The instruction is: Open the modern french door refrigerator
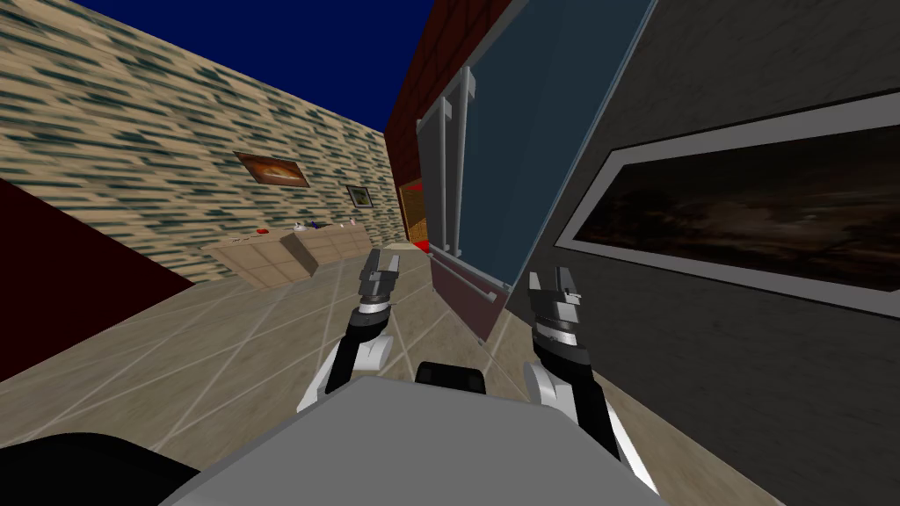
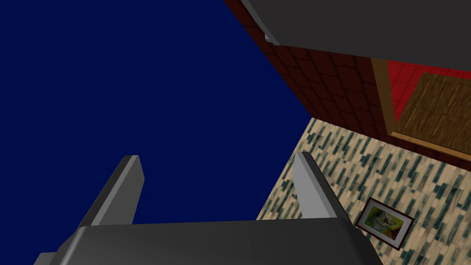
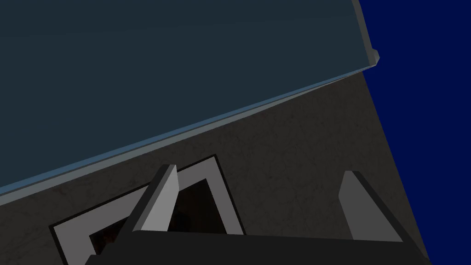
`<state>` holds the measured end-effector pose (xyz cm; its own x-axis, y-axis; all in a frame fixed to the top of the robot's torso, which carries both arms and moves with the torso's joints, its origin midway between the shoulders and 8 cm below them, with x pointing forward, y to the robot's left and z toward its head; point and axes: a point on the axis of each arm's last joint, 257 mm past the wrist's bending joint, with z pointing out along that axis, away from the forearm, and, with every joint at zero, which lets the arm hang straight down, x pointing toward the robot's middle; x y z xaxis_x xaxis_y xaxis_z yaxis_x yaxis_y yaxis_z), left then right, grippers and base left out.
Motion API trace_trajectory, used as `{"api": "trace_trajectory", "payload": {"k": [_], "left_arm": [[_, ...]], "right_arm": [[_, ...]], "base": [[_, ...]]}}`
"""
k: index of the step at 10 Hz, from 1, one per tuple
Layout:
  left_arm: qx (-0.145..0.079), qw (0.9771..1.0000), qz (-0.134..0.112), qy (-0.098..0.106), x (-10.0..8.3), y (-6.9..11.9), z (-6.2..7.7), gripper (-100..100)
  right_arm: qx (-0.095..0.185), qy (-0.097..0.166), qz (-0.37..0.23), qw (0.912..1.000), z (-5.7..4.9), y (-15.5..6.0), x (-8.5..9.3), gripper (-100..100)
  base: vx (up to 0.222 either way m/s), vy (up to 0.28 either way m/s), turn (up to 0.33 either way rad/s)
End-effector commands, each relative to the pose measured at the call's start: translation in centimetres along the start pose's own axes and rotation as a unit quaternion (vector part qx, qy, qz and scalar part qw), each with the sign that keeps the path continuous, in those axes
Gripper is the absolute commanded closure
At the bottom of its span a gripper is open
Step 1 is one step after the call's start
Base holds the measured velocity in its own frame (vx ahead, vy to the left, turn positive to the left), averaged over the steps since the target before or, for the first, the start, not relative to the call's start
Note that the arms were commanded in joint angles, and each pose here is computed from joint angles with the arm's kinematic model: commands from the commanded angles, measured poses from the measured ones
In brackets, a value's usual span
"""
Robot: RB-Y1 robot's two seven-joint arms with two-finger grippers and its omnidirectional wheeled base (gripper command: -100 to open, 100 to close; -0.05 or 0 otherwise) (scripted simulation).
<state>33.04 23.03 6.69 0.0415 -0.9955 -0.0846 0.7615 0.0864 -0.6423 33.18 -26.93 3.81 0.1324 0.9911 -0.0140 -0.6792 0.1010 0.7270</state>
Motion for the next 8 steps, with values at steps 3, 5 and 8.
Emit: {"api": "trace_trajectory", "payload": {"k": [3, 5, 8], "left_arm": [[0.000, 1.0000, 0.000, 0.000, 0.00, -0.01, 0.00, 0], [0.000, 1.0000, 0.000, 0.000, 0.00, -0.01, 0.00, 0], [0.000, 1.0000, 0.000, 0.000, 0.00, -0.02, 0.01, 0]], "right_arm": [[0.000, 0.000, 0.000, 1.0000, 0.00, 0.01, 0.00, 0], [0.000, 0.000, 0.000, 1.0000, 0.00, 0.01, 0.00, 0], [0.000, 0.000, 0.000, 1.0000, 0.00, 0.02, 0.00, 0]], "base": [[0.000, 0.000, 0.000], [0.000, 0.000, 0.000], [0.000, 0.000, 0.000]]}}
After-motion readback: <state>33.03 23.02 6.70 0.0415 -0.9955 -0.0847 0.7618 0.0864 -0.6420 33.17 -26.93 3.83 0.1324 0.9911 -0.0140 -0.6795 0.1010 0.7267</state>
